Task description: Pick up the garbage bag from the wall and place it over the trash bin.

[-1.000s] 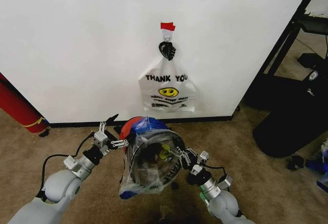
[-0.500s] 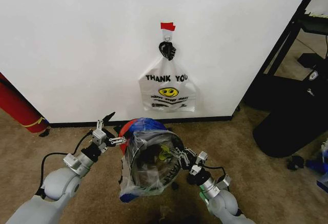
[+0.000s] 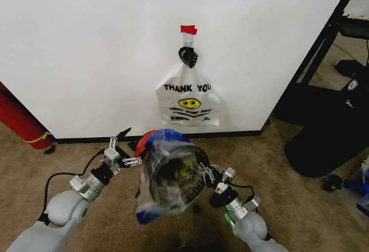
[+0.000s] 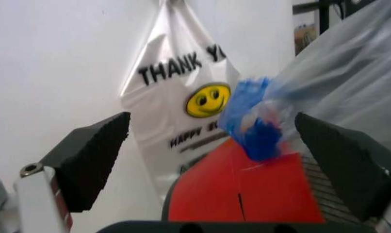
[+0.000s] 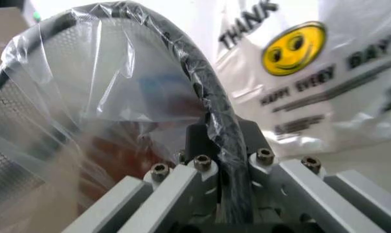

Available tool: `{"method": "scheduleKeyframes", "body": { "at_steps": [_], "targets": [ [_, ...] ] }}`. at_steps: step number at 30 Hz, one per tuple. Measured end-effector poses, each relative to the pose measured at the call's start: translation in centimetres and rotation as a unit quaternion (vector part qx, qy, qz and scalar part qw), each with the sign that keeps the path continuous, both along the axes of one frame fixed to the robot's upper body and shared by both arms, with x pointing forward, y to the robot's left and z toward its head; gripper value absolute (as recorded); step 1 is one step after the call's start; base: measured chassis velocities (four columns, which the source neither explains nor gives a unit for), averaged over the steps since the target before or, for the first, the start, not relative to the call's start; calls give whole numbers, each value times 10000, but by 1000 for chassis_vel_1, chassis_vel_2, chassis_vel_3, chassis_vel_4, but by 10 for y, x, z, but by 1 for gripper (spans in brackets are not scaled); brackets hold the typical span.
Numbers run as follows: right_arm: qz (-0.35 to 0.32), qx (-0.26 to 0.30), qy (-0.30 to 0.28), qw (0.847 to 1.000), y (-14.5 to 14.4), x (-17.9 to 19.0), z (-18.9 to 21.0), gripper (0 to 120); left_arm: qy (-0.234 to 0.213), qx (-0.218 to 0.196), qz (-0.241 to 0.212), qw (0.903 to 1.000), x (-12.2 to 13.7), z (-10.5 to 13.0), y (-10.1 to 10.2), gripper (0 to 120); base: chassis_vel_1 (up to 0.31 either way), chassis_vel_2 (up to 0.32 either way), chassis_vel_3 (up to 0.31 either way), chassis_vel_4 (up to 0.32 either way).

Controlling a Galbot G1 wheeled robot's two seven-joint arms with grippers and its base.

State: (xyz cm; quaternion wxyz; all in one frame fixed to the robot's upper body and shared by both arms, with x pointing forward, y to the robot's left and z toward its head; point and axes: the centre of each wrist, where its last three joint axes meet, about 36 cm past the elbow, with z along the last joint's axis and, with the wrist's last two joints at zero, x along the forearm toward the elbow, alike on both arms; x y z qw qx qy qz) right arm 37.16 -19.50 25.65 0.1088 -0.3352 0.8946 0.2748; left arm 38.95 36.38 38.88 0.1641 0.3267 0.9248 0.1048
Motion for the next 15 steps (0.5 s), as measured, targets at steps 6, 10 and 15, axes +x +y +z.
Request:
{"method": "scheduleKeyframes", "body": {
  "at_steps": [6,10,15],
  "targets": [
    [-475,124,357,9982,5,3,-5,0,-265,-191,243,9992,-2,9,4,100,0,0,0,0],
    [-848,247,662,9939,9,3,-6,0,-354,-186,295,9988,-15,16,3,100,0,0,0,0],
    [-1130,419,961,9880,12,7,1,0,-308,138,-483,9983,-24,14,17,100,0,0,0,0]
  ]
}}
